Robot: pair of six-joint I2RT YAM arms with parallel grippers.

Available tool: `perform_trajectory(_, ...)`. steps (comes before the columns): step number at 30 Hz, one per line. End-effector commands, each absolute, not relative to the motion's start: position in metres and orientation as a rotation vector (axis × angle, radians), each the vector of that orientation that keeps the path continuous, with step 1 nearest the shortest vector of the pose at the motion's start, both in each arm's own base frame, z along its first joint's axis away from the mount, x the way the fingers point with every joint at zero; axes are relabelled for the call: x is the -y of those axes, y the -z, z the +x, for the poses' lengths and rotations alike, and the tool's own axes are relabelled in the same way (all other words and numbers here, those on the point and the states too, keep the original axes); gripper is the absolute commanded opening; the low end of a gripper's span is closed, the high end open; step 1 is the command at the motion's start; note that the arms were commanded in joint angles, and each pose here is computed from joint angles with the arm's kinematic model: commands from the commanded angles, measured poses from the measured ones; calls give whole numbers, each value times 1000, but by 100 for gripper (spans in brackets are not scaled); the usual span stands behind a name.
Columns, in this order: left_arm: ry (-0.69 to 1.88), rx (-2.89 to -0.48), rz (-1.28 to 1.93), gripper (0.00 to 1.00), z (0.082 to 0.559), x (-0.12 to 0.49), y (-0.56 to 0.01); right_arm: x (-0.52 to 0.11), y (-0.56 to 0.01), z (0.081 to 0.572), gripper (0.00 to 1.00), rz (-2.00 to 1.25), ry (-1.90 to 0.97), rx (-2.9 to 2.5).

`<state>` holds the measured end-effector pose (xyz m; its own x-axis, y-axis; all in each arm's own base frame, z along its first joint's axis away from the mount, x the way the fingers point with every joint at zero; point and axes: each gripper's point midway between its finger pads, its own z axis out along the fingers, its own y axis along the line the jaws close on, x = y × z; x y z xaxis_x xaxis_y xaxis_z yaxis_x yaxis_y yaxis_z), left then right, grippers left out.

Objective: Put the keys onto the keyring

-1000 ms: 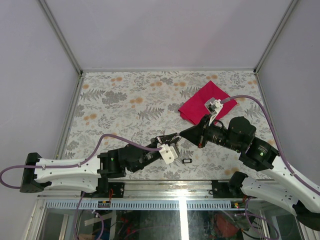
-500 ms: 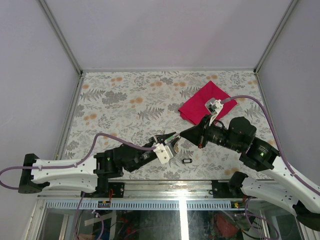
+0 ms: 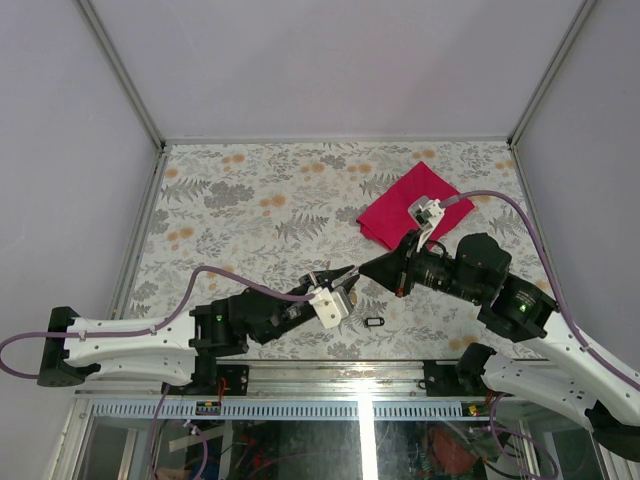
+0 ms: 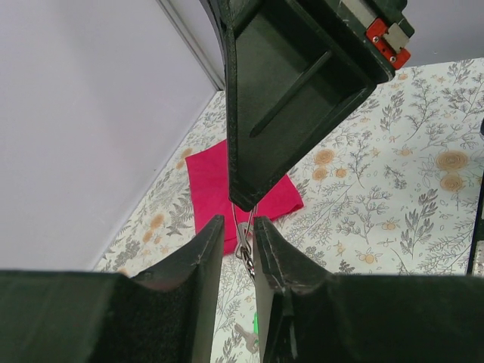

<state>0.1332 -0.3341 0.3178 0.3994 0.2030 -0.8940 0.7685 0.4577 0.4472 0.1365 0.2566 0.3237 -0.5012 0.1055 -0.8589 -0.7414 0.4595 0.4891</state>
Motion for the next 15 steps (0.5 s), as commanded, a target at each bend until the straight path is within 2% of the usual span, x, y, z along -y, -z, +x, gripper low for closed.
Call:
perform_trajectory(1, 510, -1084, 1001, 22, 130, 337, -342, -261, -360, 133, 0, -540, -1241, -1676)
perform_trajectory(11, 498, -1090, 1014, 20, 131, 339, -338, -261, -361, 131, 0, -539, -1255, -1671)
perform_trajectory(15, 494, -1096, 1024, 16, 131, 339, -335, -260, -362, 130, 0, -538, -1256, -1665)
